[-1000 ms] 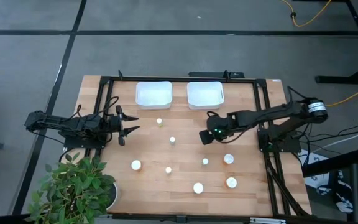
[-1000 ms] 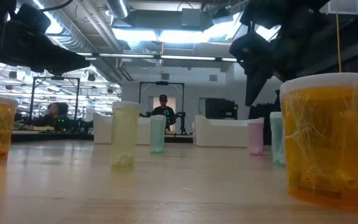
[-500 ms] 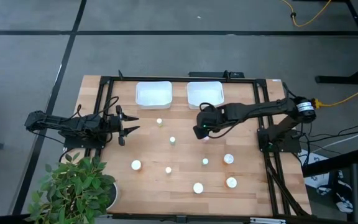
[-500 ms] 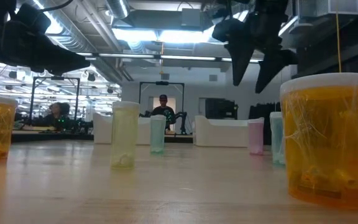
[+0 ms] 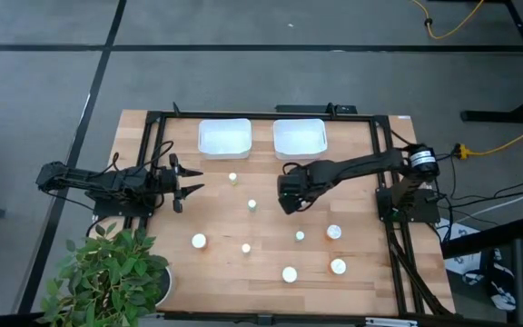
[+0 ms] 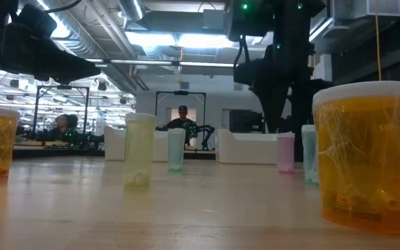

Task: Pick and place medicine bottles into bin by pill shape (circle, oval)
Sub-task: Put the pink pill bottle into the right white bin

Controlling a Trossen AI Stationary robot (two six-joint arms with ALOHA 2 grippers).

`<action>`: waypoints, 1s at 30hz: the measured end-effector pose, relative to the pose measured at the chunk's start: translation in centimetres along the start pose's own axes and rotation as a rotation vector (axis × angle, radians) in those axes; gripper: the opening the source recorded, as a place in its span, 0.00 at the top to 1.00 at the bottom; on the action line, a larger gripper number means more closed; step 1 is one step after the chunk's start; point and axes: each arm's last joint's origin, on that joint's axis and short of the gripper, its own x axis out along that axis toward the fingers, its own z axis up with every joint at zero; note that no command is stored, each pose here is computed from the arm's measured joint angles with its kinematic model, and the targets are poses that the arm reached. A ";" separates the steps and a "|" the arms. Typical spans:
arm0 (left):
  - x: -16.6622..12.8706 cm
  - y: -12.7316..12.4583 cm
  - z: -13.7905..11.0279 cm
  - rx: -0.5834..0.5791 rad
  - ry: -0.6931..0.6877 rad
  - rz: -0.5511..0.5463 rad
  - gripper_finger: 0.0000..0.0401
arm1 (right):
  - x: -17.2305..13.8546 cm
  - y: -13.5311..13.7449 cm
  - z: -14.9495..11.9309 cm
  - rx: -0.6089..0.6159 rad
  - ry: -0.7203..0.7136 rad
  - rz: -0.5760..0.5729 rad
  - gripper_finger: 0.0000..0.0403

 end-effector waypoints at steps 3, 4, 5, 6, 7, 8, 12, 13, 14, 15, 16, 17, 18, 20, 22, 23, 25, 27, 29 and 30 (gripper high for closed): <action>0.0 0.0 0.0 0.000 0.000 0.000 0.58 | 0.7 0.3 0.0 -0.019 0.023 0.000 0.31; 0.0 0.0 0.0 0.000 0.000 0.000 0.58 | 0.9 0.3 0.0 -0.021 0.027 0.001 0.31; 0.0 0.0 0.0 0.000 0.000 0.000 0.58 | 0.9 0.4 0.1 -0.021 0.027 0.008 0.31; 0.0 0.0 0.0 0.000 0.000 0.000 0.58 | 0.9 0.5 0.1 -0.022 0.027 0.011 0.31; 0.0 0.0 0.0 0.000 0.000 0.000 0.58 | 0.9 0.5 0.1 -0.024 0.027 0.010 0.31; 0.0 0.0 0.0 0.000 0.001 0.000 0.58 | 0.9 0.5 0.1 -0.024 0.027 0.012 0.31; 0.0 0.0 0.0 0.000 0.001 0.000 0.58 | 0.9 0.5 0.0 -0.026 0.053 0.030 0.32; 0.0 0.0 0.0 0.000 0.001 0.000 0.58 | 0.9 0.6 0.0 -0.027 0.054 0.031 0.34; 0.0 0.0 0.0 0.000 0.001 0.000 0.58 | 1.1 0.6 0.0 -0.028 0.055 0.029 0.36; 0.0 0.0 0.0 0.000 0.001 0.000 0.58 | 1.1 0.6 0.0 -0.028 0.056 0.027 0.39; 0.0 0.0 0.0 0.000 0.001 0.000 0.58 | 1.2 0.6 0.0 -0.028 0.057 0.026 0.42; 0.0 0.0 0.0 0.000 0.000 0.000 0.58 | 1.2 0.6 0.0 -0.028 0.054 0.025 0.44; 0.0 0.0 0.0 0.000 0.001 0.000 0.58 | 1.2 0.6 0.0 -0.028 0.051 0.026 0.47; 0.0 0.0 0.0 0.000 0.001 0.000 0.58 | 1.2 0.6 0.0 -0.028 0.051 0.026 0.53; 0.0 0.0 0.0 0.000 0.001 0.000 0.58 | 1.2 0.6 0.0 -0.028 0.049 0.026 0.59; 0.0 0.0 0.0 0.000 0.001 0.000 0.58 | 1.2 0.6 0.0 -0.028 0.049 0.026 0.61; 0.0 0.0 0.0 0.000 0.001 0.000 0.58 | 1.2 0.6 0.0 -0.037 0.049 0.025 0.67; 0.0 0.0 0.0 0.000 0.001 0.001 0.58 | 1.1 0.6 0.0 -0.057 0.049 0.027 0.71; 0.0 0.0 0.0 0.000 0.001 0.000 0.58 | 0.9 0.4 0.2 -0.077 0.052 0.032 0.72; 0.0 0.0 0.0 0.000 0.001 0.000 0.58 | 0.7 0.4 0.3 -0.090 0.055 0.033 0.72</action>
